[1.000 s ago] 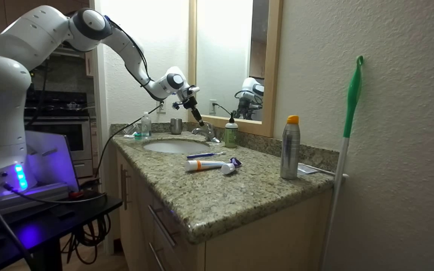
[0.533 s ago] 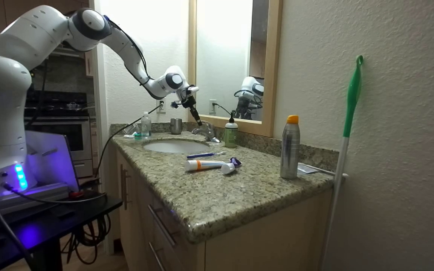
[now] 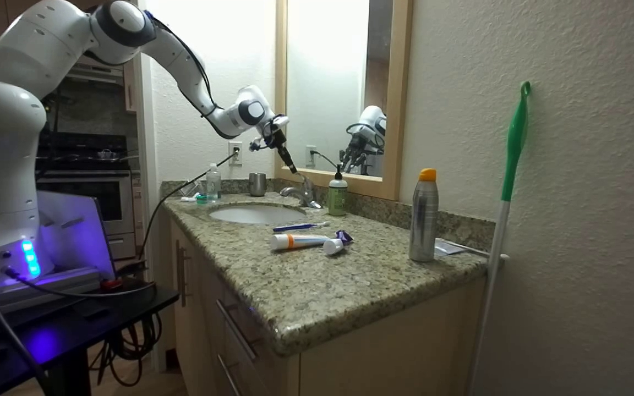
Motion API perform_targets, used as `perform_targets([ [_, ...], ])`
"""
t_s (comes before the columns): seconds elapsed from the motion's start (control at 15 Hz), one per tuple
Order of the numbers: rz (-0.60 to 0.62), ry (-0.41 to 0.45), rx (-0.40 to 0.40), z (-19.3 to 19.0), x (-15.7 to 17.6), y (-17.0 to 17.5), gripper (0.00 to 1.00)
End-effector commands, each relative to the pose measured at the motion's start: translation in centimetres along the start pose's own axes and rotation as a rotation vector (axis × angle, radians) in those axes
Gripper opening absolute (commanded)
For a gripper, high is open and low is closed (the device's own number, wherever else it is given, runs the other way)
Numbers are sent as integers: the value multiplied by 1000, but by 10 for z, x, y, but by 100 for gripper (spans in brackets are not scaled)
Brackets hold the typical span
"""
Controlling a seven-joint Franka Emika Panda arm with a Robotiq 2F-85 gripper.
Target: Lift up faucet handle
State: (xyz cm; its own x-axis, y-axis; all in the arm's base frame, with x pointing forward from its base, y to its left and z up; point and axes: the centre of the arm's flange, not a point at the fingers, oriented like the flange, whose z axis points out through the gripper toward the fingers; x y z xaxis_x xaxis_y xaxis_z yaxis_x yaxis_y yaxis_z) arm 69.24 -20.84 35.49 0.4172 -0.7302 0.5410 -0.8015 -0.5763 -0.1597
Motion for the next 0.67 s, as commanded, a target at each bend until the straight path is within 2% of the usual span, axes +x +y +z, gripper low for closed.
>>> perform_targets([
  [0.0, 103, 18, 171, -93, 16, 3, 8],
  [0.13, 161, 49, 275, -145, 33, -1, 8],
  [0.2, 187, 43, 303, -165, 38, -2, 12],
  [0.27, 215, 26, 323, -185, 42, -2, 55],
  [0.33, 227, -6, 325, -201, 43, -1, 51],
  [0.4, 206, -65, 271, -212, 41, 1, 52],
  [0.47, 214, 17, 305, -191, 49, -16, 58],
  [0.53, 212, 6, 304, -203, 50, -15, 40],
  [0.6, 214, 11, 311, -208, 52, -15, 48],
])
